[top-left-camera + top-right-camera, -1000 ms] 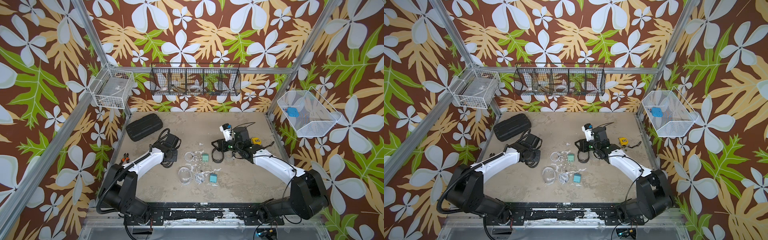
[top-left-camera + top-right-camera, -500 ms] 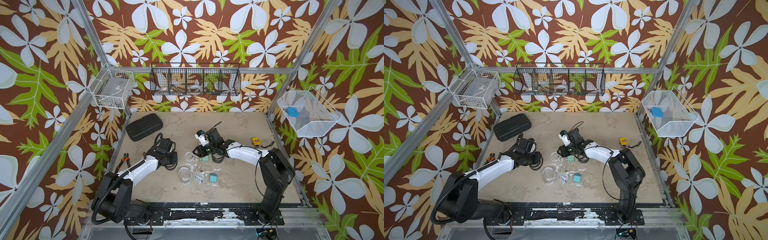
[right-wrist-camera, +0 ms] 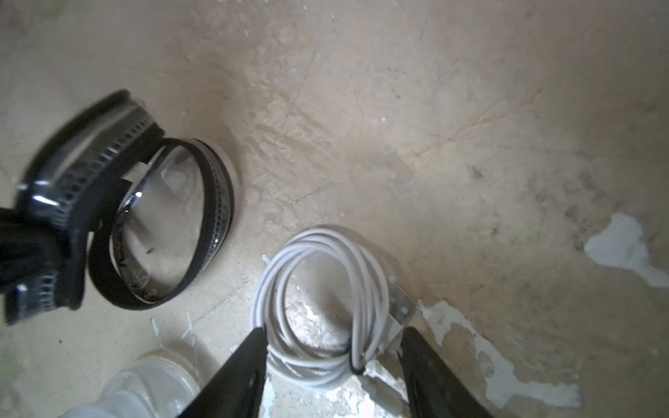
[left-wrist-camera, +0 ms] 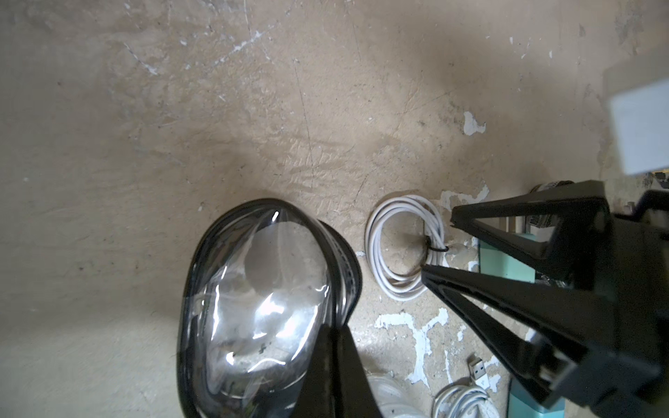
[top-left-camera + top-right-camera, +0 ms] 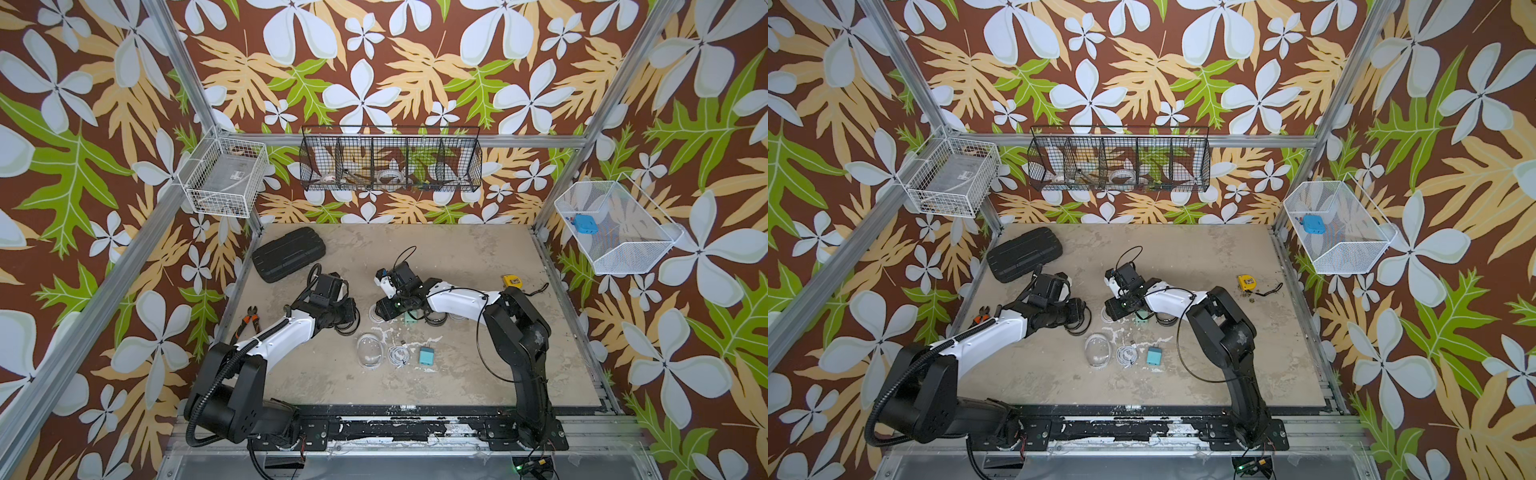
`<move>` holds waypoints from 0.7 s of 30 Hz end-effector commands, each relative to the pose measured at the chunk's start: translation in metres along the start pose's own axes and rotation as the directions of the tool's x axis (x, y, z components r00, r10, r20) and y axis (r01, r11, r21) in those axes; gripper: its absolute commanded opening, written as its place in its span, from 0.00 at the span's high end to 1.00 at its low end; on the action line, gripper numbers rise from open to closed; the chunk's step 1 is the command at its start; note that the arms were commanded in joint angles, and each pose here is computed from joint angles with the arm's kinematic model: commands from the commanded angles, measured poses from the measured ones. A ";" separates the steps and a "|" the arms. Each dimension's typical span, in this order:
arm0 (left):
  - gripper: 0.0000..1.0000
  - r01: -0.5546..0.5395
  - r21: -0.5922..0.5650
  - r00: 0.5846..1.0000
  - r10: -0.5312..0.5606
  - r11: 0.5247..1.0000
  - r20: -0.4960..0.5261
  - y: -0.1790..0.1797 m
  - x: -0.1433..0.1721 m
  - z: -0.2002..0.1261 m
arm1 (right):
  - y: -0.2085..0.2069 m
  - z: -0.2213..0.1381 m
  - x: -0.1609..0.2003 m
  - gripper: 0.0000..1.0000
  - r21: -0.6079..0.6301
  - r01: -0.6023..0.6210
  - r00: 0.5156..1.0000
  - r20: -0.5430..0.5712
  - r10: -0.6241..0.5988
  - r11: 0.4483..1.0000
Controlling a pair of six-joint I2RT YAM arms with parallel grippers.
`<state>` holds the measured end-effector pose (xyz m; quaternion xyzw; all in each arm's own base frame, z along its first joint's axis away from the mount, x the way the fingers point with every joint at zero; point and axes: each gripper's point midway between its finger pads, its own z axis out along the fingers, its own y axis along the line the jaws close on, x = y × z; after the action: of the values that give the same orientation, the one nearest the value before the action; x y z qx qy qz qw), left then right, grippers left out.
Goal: Pack away charging kits
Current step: Pick up the charging cable from the center of the board.
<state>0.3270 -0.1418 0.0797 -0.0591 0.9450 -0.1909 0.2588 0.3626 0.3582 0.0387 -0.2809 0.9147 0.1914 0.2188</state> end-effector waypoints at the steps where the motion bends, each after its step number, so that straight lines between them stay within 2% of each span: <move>1: 1.00 0.007 0.028 1.000 -0.008 1.000 0.025 -0.006 -0.008 -0.001 | -0.014 0.004 0.004 0.44 0.074 0.000 1.000 -0.023 0.002 0.997; 10: 1.00 0.010 0.017 0.999 -0.011 1.000 0.041 -0.003 -0.012 -0.002 | -0.020 0.021 0.027 0.64 0.092 -0.003 0.996 -0.092 0.012 0.996; 14: 1.00 0.016 0.022 0.999 -0.017 1.000 0.041 -0.004 -0.014 -0.001 | -0.020 0.017 0.028 0.86 0.105 -0.005 0.997 -0.079 0.013 0.994; 16: 1.00 0.022 0.033 0.999 -0.023 0.999 0.039 -0.006 -0.014 0.000 | -0.021 0.010 0.023 0.93 0.119 -0.002 0.998 -0.055 0.009 0.993; 17: 1.00 0.023 0.040 0.999 -0.025 0.999 0.037 -0.008 -0.014 0.000 | -0.022 0.005 0.019 1.00 0.129 0.001 0.999 -0.041 0.005 0.992; 21: 1.00 0.033 0.050 0.999 -0.035 0.998 0.029 -0.010 -0.015 0.002 | -0.023 -0.020 0.001 1.00 0.158 0.003 1.000 0.028 -0.007 0.987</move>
<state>0.3356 -0.1446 0.0837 -0.0686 0.9400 -0.2048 0.2642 0.3657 0.3392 0.0376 -0.2677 0.9227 0.1403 0.2393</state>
